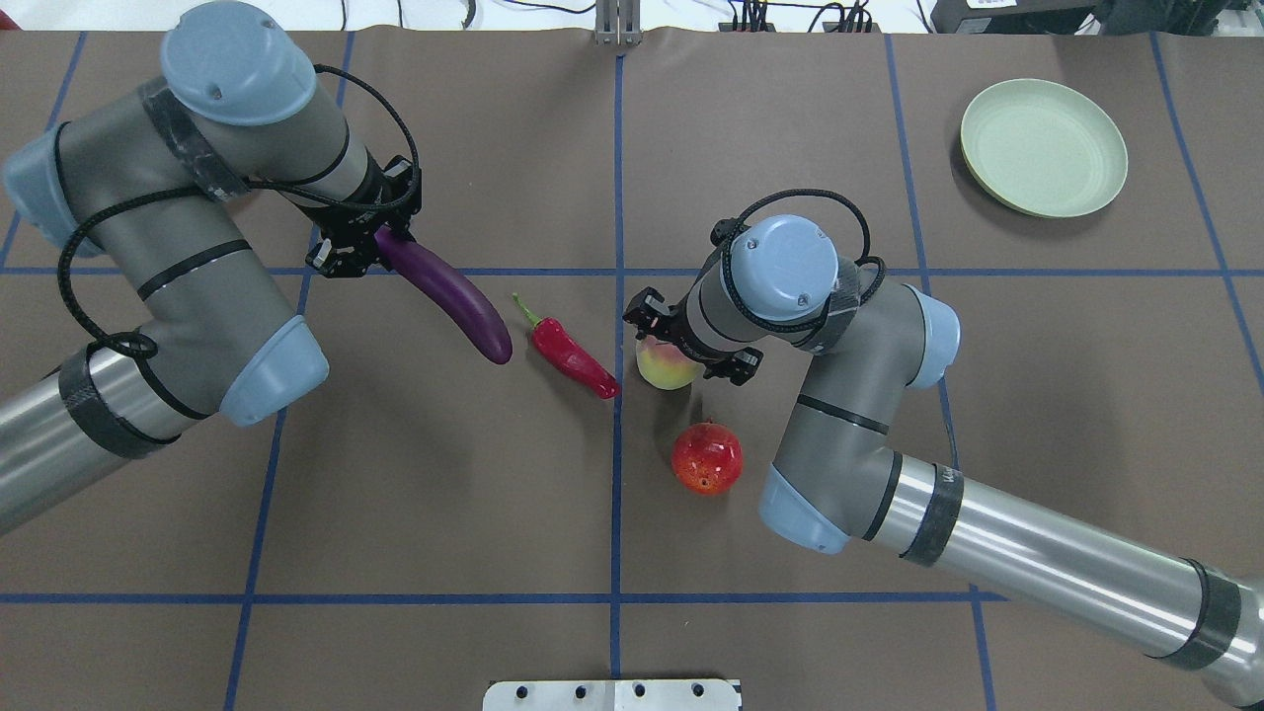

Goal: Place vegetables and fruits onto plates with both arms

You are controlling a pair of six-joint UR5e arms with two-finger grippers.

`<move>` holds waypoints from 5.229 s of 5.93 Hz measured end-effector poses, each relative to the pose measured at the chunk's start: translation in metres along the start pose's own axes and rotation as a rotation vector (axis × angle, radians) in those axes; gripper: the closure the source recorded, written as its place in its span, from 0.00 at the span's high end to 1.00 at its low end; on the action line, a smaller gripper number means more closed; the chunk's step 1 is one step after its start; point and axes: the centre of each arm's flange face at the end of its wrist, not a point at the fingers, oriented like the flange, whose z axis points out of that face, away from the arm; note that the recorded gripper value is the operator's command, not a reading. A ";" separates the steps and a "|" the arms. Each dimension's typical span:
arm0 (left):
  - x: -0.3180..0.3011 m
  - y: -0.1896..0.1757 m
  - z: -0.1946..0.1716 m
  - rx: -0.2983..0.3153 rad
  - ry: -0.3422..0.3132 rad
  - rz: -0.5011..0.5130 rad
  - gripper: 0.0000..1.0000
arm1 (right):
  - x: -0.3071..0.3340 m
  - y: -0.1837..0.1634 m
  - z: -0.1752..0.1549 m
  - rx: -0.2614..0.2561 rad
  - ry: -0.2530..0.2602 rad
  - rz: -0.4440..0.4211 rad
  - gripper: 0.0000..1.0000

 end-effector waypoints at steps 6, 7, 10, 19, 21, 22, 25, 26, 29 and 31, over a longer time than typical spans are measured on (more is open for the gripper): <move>0.007 -0.202 0.042 0.106 -0.108 0.572 0.00 | -0.022 -0.077 -0.061 0.093 -0.088 0.030 0.00; -0.005 -0.262 0.056 0.069 -0.132 0.699 0.00 | -0.017 -0.119 -0.081 0.134 -0.091 0.026 0.00; -0.009 -0.376 0.091 0.000 -0.179 0.790 0.00 | 0.046 -0.231 -0.110 0.177 -0.015 -0.071 0.00; 0.050 -0.412 0.090 0.189 -0.176 0.746 1.00 | 0.260 -0.443 -0.093 0.133 0.286 -0.269 0.00; 0.102 -0.360 0.043 0.158 -0.057 0.640 1.00 | 0.281 -0.456 -0.084 0.145 0.296 -0.266 0.99; 0.120 -0.305 0.022 0.117 -0.016 0.563 1.00 | 0.284 -0.457 -0.082 0.146 0.299 -0.263 1.00; 0.092 -0.107 0.005 -0.053 0.086 0.211 1.00 | 0.263 -0.456 -0.106 0.171 0.254 -0.282 1.00; 0.083 -0.039 0.018 -0.087 0.087 0.116 1.00 | 0.243 -0.446 -0.125 0.164 0.201 -0.298 1.00; 0.058 0.115 0.067 -0.132 0.019 -0.031 1.00 | 0.167 -0.336 -0.150 0.055 0.055 -0.233 1.00; 0.043 0.166 0.091 -0.142 -0.021 -0.025 0.99 | 0.136 -0.269 -0.152 0.014 -0.004 -0.167 1.00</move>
